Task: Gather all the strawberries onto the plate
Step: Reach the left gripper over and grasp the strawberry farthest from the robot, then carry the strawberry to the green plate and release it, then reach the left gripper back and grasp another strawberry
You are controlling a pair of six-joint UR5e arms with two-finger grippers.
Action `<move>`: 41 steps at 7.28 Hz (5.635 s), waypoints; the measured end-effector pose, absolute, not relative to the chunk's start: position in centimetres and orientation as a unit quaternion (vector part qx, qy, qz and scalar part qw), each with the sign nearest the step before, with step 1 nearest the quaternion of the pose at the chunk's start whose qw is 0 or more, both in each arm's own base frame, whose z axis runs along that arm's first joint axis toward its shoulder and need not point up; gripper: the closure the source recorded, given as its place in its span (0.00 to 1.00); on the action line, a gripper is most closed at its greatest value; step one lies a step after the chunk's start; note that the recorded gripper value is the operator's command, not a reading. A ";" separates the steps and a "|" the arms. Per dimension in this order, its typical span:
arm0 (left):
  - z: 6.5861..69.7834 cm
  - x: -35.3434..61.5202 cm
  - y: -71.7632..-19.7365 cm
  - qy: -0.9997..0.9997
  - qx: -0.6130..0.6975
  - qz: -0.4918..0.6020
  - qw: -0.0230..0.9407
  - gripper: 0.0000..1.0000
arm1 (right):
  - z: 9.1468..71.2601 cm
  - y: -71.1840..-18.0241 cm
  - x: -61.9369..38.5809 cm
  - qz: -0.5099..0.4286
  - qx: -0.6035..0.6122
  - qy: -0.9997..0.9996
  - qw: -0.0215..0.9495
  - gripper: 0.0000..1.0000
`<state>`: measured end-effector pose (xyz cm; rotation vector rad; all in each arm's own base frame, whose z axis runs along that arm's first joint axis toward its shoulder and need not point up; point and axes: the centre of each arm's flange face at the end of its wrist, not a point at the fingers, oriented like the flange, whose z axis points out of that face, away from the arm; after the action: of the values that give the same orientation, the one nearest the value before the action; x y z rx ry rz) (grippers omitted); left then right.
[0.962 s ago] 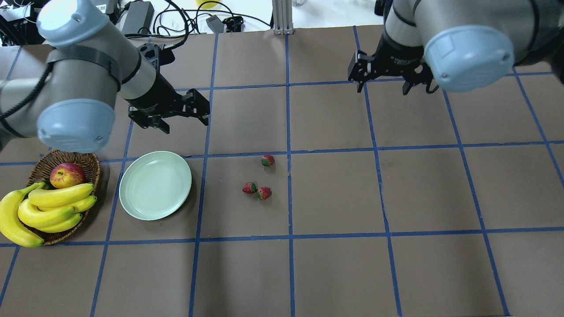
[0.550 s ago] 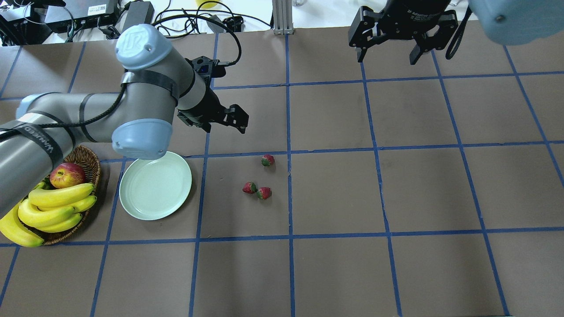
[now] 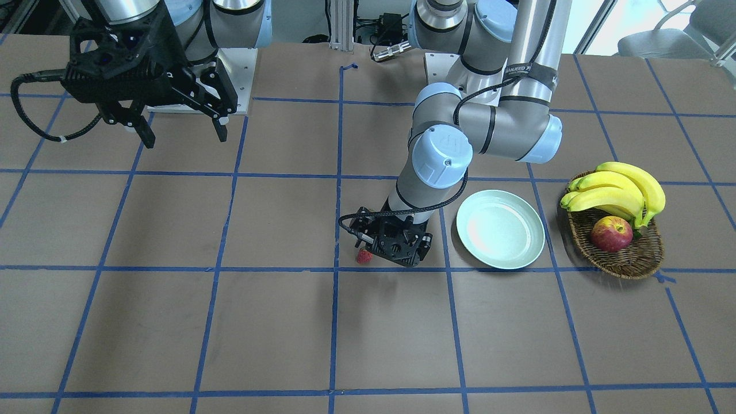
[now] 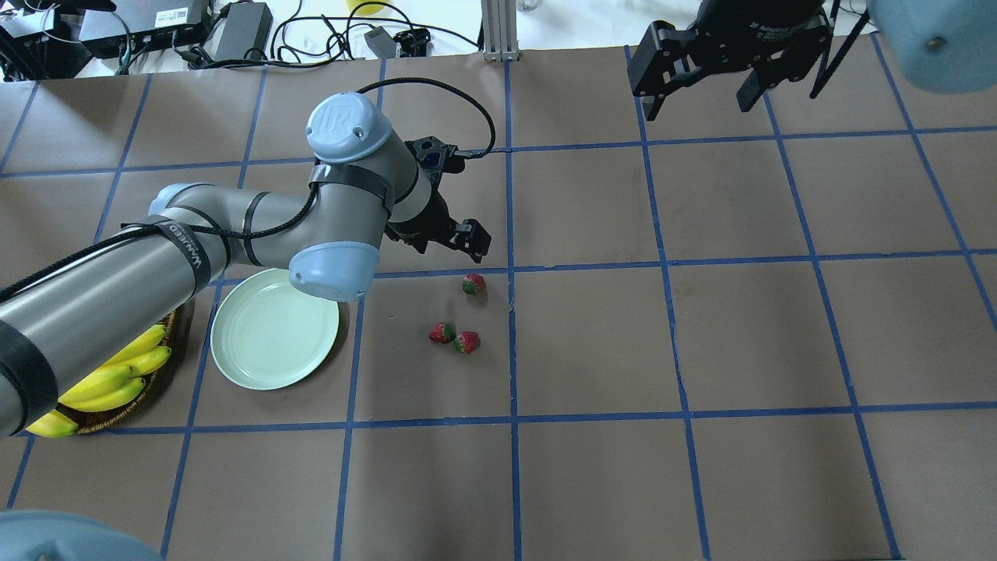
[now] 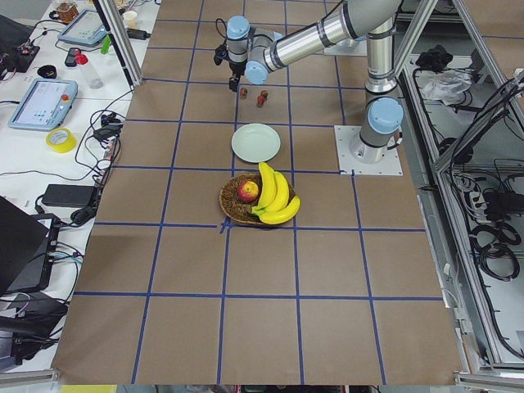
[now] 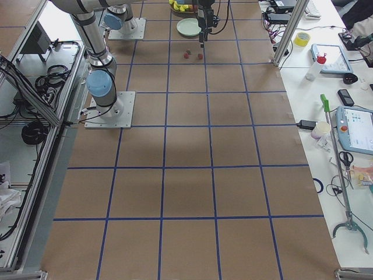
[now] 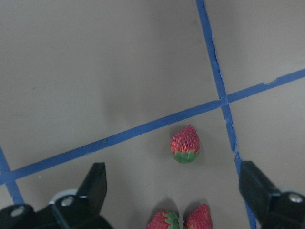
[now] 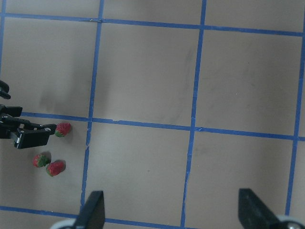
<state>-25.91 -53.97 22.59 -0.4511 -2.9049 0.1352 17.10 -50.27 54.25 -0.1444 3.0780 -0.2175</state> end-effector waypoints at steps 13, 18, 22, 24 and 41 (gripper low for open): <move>26.2 -18.2 -57.7 -0.994 -0.093 -0.002 0.062 1.00 | 54.8 -49.1 14.8 -0.018 -0.034 0.999 -0.025 0.00; 23.8 1.5 -55.1 -0.993 -0.035 -0.115 -0.020 1.00 | 55.2 -48.6 15.1 -0.013 -0.037 0.999 -0.024 0.00; 20.1 2.1 -52.9 -0.991 -0.029 -0.127 -0.017 0.00 | 54.7 -48.7 15.4 -0.011 -0.040 0.999 -0.019 0.00; 22.1 1.2 -54.2 -0.994 -0.032 -0.103 -0.014 0.00 | 54.6 -48.7 15.5 -0.010 -0.040 0.999 -0.019 0.00; 15.6 -20.3 -49.6 -0.868 0.425 -0.238 0.099 1.00 | 54.7 -48.5 15.5 -0.010 -0.041 0.999 -0.022 0.00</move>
<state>-20.25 -49.60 15.55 1.2579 -2.5662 -0.7048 15.47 -48.47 54.67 -0.1303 3.1824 -0.0303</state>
